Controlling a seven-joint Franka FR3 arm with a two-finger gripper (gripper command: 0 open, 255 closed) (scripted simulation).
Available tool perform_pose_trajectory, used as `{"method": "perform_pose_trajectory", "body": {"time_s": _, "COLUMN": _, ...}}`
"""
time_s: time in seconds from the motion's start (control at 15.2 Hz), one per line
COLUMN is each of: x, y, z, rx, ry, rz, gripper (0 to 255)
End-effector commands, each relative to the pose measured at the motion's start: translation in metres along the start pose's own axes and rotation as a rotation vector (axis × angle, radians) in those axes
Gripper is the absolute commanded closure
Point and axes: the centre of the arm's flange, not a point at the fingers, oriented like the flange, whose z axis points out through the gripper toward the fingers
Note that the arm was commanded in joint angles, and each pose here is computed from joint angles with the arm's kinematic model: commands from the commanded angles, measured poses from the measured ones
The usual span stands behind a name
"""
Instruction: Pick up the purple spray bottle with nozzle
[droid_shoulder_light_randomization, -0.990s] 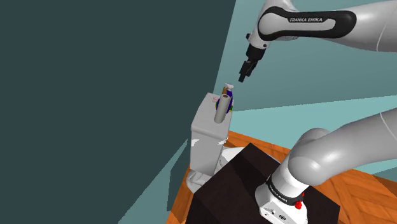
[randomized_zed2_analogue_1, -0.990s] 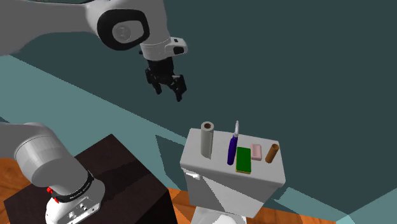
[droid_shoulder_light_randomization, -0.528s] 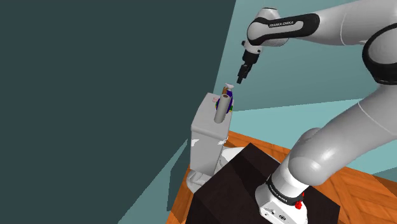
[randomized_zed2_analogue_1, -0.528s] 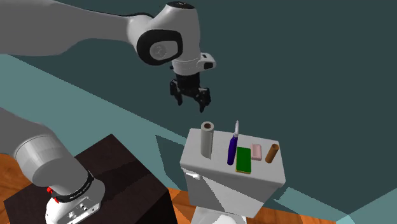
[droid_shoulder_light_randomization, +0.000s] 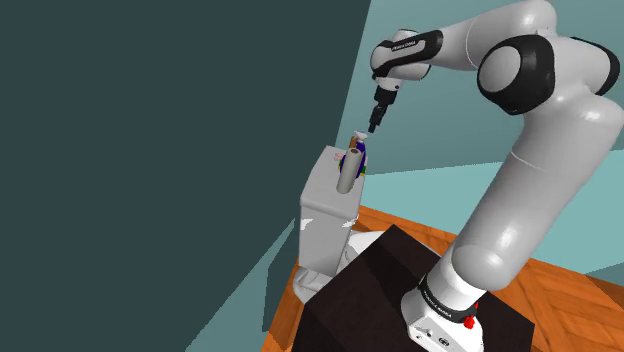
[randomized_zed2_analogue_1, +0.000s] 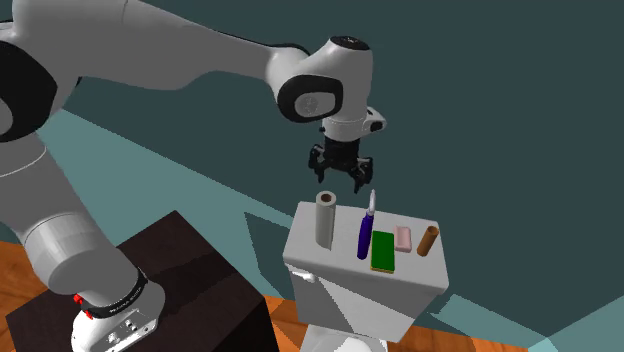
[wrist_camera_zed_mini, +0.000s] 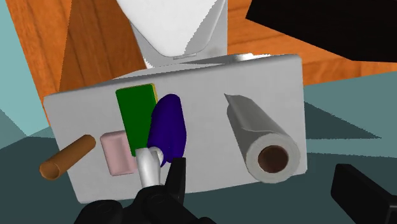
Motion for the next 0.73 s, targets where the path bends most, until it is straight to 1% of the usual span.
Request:
{"method": "perform_pose_trajectory", "body": {"time_s": 0.0, "x": 0.008, "y": 0.022, "z": 0.014, "rx": 0.007, "ry": -0.007, "rz": -0.020, "gripper": 0}}
{"method": "perform_pose_trajectory", "body": {"time_s": 0.4, "x": 0.037, "y": 0.087, "z": 0.056, "rx": 0.027, "ry": -0.028, "rz": -0.075, "gripper": 0}}
{"method": "perform_pose_trajectory", "body": {"time_s": 0.46, "x": 0.041, "y": 0.094, "z": 0.061, "rx": 0.029, "ry": -0.030, "rz": -0.081, "gripper": 0}}
{"method": "perform_pose_trajectory", "body": {"time_s": 0.66, "x": 0.041, "y": 0.094, "z": 0.077, "rx": 0.029, "ry": -0.030, "rz": -0.081, "gripper": 0}}
